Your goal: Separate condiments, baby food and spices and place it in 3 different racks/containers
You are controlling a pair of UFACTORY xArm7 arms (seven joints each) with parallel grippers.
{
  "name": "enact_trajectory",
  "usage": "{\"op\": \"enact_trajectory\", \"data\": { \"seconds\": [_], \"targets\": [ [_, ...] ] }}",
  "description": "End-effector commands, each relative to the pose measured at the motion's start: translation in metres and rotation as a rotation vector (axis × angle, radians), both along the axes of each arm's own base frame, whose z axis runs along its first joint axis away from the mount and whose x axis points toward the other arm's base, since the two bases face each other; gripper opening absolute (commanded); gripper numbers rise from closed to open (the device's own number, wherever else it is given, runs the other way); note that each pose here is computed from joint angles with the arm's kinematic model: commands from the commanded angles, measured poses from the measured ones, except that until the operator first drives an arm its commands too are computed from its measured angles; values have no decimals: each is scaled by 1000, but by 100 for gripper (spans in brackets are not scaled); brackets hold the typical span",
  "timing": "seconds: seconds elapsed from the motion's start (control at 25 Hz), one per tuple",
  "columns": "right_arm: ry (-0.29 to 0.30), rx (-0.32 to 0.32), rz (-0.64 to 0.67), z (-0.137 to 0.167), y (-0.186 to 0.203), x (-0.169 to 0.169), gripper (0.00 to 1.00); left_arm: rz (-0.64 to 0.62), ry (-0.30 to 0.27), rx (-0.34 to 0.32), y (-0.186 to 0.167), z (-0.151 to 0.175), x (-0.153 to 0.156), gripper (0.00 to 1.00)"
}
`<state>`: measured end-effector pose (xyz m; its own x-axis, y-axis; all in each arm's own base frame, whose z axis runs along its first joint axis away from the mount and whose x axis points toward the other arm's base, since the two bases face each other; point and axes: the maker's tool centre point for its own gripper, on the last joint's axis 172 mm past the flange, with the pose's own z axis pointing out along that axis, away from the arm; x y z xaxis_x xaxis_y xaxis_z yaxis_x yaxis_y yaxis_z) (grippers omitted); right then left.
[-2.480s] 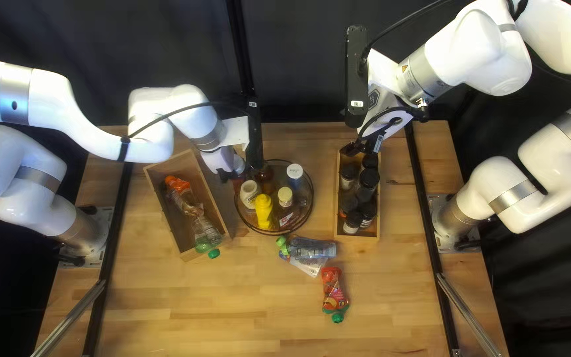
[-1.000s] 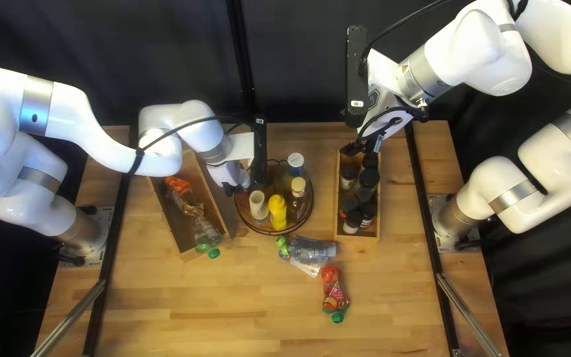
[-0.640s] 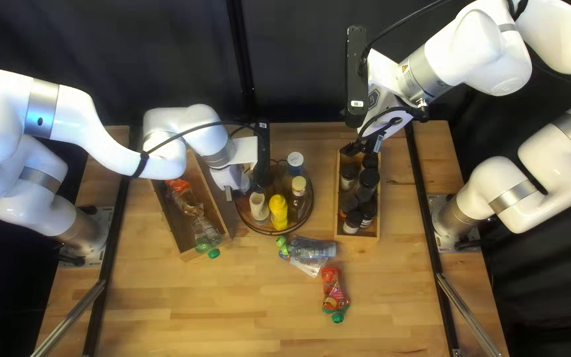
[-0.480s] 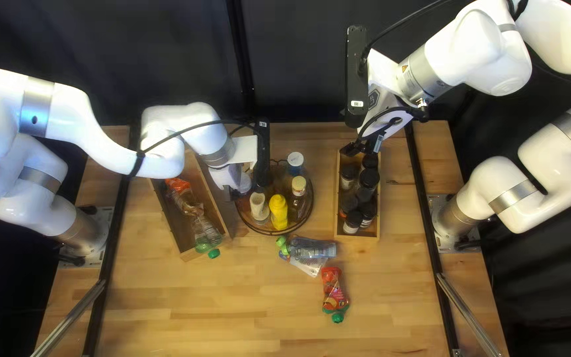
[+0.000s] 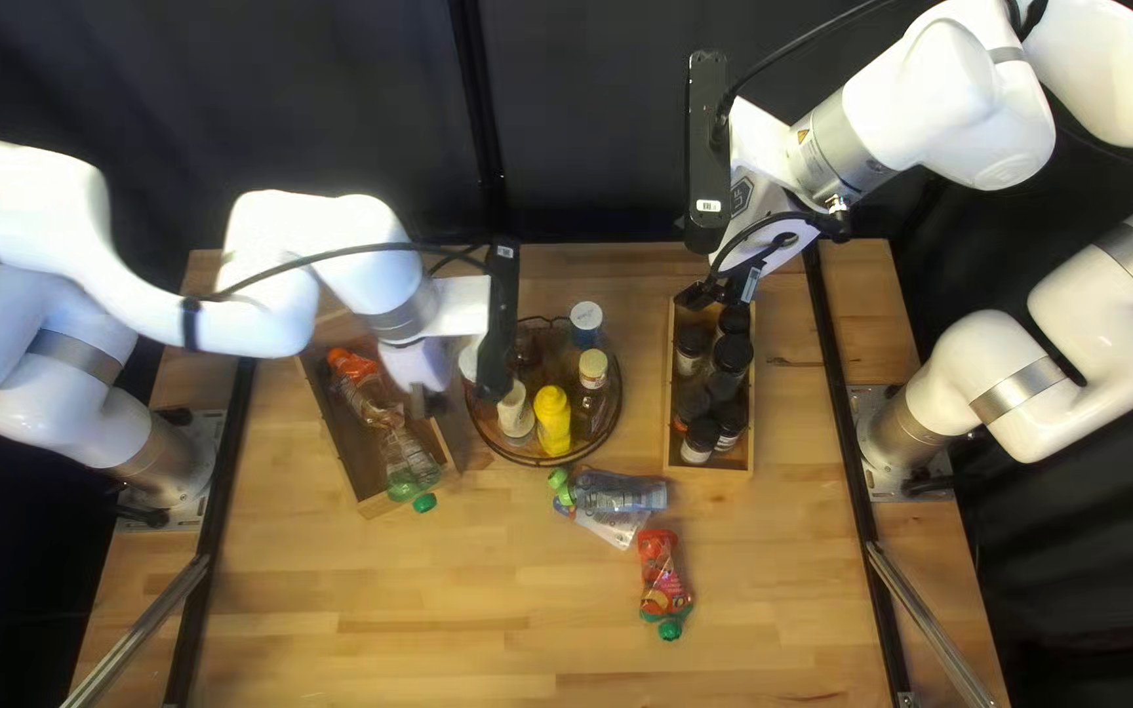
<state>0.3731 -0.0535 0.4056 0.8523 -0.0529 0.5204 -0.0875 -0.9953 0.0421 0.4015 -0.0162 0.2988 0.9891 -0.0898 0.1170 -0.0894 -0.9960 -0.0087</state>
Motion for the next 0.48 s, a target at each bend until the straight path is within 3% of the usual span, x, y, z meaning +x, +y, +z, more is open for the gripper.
{"op": "enact_trajectory", "data": {
  "seconds": [0.04, 0.24, 0.48],
  "targets": [
    [0, 0, 0, 0, 0, 0, 100, 10, -35, 19, -9, 29, -43, 100],
    [0, 0, 0, 0, 0, 0, 100, 50, -116, 29, -4, 48, -70, 100],
    [0, 0, 0, 0, 0, 0, 100, 105, -281, -19, 25, 55, -89, 100]
  ]
}}
